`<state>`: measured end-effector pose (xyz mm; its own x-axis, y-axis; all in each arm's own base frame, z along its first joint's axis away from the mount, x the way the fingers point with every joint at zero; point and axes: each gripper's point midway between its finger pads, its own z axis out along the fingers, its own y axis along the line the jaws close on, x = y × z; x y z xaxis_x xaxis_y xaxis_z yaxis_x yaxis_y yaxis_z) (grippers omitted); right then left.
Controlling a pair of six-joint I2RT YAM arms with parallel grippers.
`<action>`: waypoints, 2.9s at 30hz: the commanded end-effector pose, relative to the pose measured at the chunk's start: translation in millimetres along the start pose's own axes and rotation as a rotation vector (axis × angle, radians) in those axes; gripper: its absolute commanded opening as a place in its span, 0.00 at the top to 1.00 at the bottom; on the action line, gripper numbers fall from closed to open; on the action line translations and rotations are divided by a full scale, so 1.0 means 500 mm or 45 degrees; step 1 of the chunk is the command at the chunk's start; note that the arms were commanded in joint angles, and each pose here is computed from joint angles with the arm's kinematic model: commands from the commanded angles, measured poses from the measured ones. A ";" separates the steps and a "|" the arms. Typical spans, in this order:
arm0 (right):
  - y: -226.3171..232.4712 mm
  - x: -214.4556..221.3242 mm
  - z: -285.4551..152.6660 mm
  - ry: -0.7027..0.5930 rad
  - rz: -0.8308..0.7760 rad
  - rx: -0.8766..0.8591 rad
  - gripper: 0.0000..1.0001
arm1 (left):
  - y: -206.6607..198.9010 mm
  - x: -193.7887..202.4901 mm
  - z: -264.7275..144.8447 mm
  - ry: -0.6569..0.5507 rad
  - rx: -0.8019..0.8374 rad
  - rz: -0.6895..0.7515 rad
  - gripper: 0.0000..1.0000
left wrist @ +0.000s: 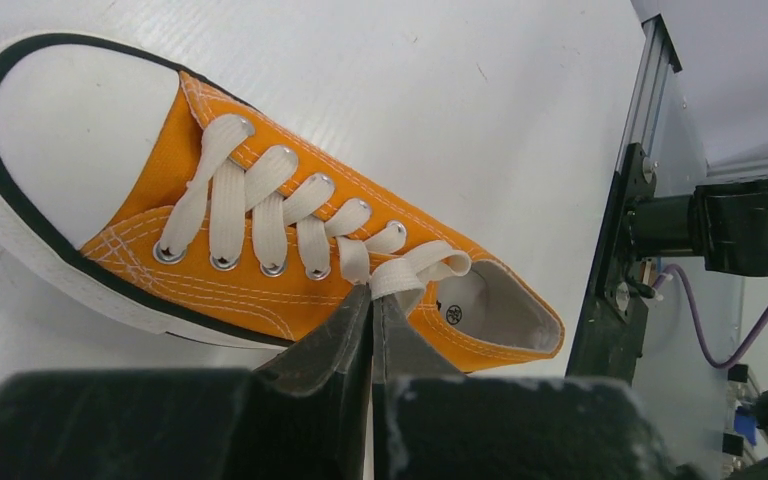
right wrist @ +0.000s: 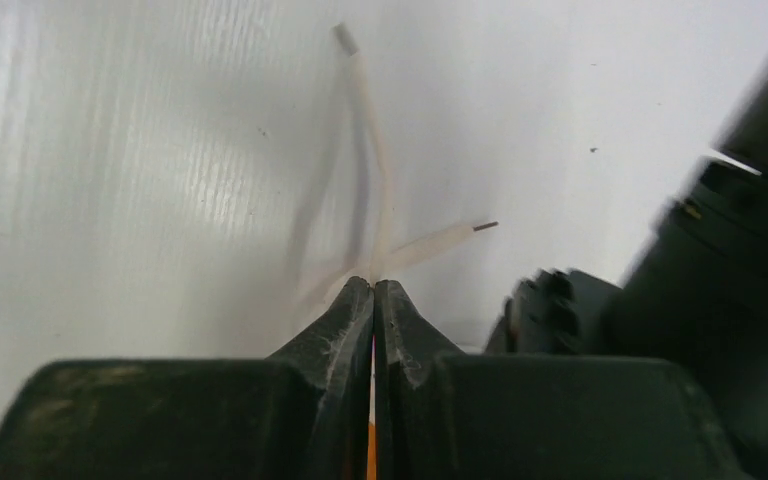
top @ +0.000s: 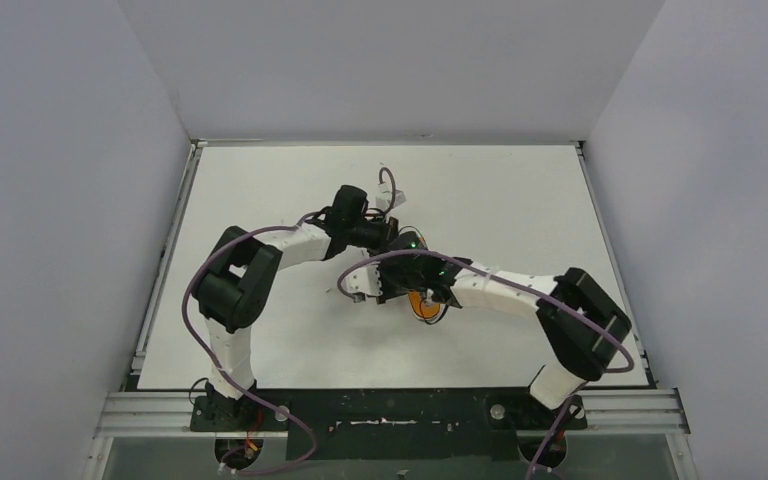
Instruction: Tie the shoes
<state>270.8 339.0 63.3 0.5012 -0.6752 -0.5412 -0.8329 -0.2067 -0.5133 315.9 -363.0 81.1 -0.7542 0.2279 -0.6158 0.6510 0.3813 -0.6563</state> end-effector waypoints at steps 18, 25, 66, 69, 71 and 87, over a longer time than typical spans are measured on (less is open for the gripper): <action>0.047 0.041 -0.365 0.091 2.416 0.554 1.00 | -0.068 -0.089 -0.017 -0.233 -0.041 -0.191 1.00; 0.076 0.119 -0.362 0.226 3.061 0.674 0.99 | -0.042 -0.062 -0.010 -0.224 -0.120 -0.250 1.00; -0.021 0.099 -0.247 -0.268 1.411 0.008 0.44 | -0.062 -0.010 -0.065 -0.144 -0.110 -0.254 1.00; -0.008 0.106 -0.227 -0.220 1.392 -0.018 0.43 | -0.070 -0.012 -0.067 -0.152 -0.092 -0.255 1.00; -0.002 0.111 -0.215 -0.199 1.383 -0.027 0.44 | -0.072 -0.012 -0.070 -0.152 -0.090 -0.251 1.00; 0.029 0.134 -0.201 -0.103 1.390 0.014 0.65 | -0.097 -0.007 -0.095 -0.142 -0.053 -0.248 1.00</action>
<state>262.0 218.1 73.4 -0.5472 -0.4562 -0.7017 -0.8156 0.4789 0.3247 286.1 -339.8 111.9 -0.8749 0.0549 -0.4812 0.4411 0.5010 -0.7446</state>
